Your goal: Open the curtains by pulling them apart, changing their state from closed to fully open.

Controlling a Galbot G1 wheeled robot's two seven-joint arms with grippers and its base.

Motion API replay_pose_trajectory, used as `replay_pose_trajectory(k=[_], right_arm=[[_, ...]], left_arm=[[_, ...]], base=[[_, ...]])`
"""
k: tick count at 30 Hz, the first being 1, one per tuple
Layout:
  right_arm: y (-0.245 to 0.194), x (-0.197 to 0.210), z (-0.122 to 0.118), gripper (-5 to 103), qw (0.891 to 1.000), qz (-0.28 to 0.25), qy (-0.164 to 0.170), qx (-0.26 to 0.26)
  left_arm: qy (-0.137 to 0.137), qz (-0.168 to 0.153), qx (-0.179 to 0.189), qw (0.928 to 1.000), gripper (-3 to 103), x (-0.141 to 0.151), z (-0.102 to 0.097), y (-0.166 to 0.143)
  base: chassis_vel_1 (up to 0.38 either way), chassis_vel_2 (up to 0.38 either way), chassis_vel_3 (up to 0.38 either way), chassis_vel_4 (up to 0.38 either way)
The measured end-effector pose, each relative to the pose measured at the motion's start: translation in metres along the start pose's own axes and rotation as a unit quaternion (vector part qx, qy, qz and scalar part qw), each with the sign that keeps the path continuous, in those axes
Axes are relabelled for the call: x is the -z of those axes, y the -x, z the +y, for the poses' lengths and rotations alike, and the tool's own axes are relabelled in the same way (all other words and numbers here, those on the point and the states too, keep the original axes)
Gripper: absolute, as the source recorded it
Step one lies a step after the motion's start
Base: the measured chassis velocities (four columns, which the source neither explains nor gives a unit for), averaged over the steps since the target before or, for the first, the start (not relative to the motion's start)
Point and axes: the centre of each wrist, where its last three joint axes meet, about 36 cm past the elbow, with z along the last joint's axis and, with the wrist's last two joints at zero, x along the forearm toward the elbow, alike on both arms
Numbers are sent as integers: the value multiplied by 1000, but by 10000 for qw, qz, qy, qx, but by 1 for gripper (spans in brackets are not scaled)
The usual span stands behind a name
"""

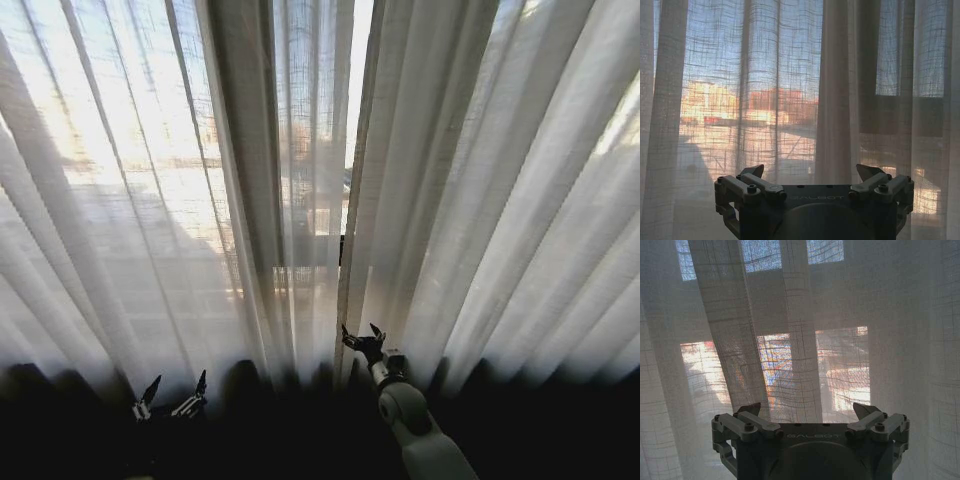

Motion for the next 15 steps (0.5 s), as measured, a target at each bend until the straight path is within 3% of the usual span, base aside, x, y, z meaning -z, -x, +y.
replay_pose_trajectory(k=[11,15], right_arm=[[48,14,9,99,9998,-117,104,-151],[57,17,12,86,9992,-222,34,-328]], left_arm=[[22,-18,15,10000,100,4,-6,-3],[43,-54,11,10000,100,5,-6,-4]], base=[[0,0,0,0],[0,0,0,0]])
